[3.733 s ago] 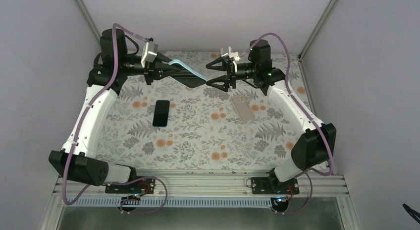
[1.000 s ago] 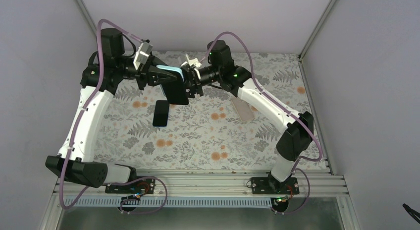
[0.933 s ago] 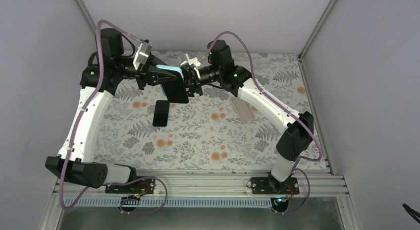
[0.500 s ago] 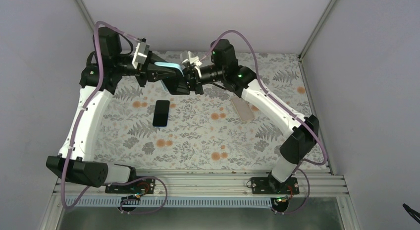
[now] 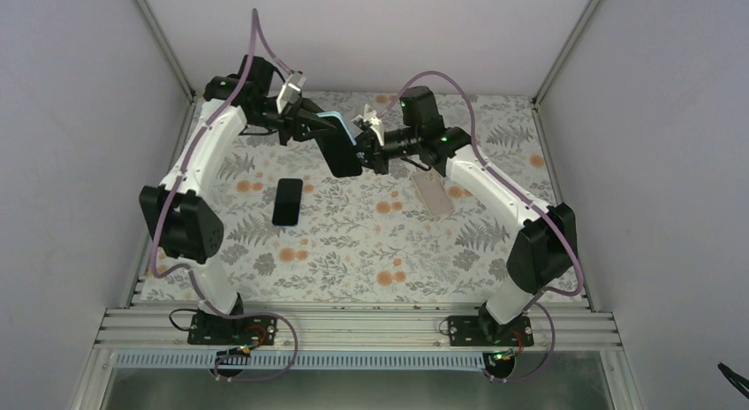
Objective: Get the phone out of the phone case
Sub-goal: Remove the phone case from the phone.
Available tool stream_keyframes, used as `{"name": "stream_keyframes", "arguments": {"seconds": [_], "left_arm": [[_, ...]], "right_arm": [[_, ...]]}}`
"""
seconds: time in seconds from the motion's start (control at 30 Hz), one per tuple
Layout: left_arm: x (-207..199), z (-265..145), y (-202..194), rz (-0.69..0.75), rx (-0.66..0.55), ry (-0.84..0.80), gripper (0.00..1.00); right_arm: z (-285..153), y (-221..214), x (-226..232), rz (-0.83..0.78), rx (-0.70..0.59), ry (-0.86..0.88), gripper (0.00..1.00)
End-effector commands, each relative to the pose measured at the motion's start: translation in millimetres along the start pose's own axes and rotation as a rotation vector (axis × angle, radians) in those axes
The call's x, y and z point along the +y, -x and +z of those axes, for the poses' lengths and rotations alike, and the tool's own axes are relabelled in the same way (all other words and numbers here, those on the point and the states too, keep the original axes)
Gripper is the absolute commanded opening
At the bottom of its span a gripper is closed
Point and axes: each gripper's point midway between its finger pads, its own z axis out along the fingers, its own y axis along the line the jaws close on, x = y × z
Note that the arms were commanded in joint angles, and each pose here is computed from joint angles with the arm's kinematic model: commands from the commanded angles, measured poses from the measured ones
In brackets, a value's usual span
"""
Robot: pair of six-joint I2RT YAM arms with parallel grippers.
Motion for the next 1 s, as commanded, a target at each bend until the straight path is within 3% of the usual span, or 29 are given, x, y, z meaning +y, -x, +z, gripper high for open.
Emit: {"name": "stream_keyframes", "arguments": {"seconds": [0.0,0.27,0.63,0.97], "left_arm": [[27.1,-9.4,-46.1,0.007,0.076,0.058,0.02],[74.7,-12.6,-99.9,-0.081,0.119,0.066,0.02],[115.7,-23.3,-162.5,-0.168,0.194,0.094,0.03],[129.4,-33.2,-191.2,-0.218,0.225,0.105,0.18]], "right_arm": [[-17.0,31.9,37.6,-0.135,-0.123,0.171,0.03],[5.0,-25.2,1.4,0.013,-0.071,0.248,0.03],[15.5,-70.0,-33.6,0.14,-0.075,0.334,0.03],[10.3,-101.7,-46.7,0.348,-0.094,0.429,0.04]]}}
